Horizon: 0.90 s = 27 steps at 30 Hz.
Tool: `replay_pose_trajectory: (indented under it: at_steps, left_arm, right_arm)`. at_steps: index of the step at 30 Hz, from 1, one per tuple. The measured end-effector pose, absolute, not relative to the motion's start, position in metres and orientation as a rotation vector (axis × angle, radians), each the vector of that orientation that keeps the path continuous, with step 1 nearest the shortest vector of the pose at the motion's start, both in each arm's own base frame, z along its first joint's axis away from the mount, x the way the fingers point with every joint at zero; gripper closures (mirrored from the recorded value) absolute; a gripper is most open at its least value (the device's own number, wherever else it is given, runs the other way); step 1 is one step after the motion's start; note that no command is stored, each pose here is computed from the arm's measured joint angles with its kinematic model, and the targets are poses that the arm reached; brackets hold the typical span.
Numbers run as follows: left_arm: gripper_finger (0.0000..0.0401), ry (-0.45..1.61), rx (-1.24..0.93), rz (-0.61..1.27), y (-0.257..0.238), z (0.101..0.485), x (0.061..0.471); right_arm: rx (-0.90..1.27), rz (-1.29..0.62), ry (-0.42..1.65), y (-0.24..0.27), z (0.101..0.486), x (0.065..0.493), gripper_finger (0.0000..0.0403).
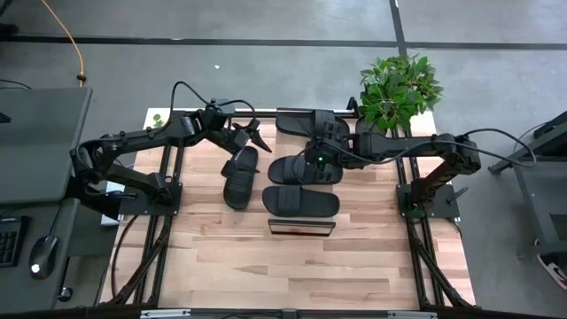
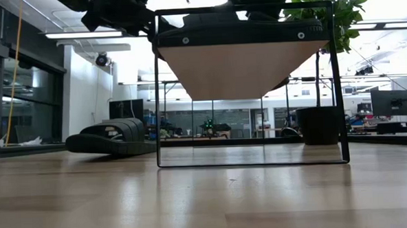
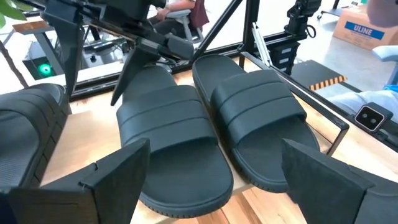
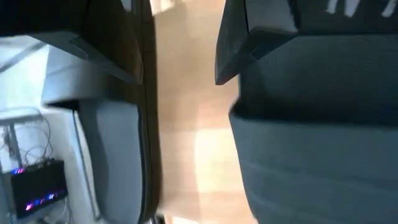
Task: Pick and place slides into the shelf
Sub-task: Adjust the middle black slipper on the shelf
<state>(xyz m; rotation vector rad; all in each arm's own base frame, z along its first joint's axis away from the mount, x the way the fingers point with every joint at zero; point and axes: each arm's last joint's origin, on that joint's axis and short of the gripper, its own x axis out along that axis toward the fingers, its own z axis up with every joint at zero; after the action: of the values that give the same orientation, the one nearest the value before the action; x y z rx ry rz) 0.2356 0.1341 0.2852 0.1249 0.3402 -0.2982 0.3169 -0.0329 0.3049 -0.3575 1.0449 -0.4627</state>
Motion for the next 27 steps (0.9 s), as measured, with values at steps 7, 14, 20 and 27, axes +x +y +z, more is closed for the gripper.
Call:
replay_pose_trajectory:
  at_steps: [7,14,20,27]
  left_arm:
    - [0.0059,0.343,0.123,-0.299,0.134,0.285,0.235]
    - [0.0059,0.343,0.123,-0.299,0.134,0.285,0.235]
    - [0.0059,0.343,0.123,-0.299,0.134,0.285,0.235]
    - [0.0059,0.342,0.123,-0.298,0.134,0.285,0.235]
  right_arm:
    - [-0.312,-0.428,1.042,-0.03,0.304,0.317,0.0208]
    - [-0.273,-0.379,0.969,-0.028,0.307,0.324,0.0208]
    - [-0.257,-0.33,0.883,-0.027,0.312,0.331,0.0208]
    - [-0.259,-0.33,0.868,-0.027,0.313,0.332,0.0208]
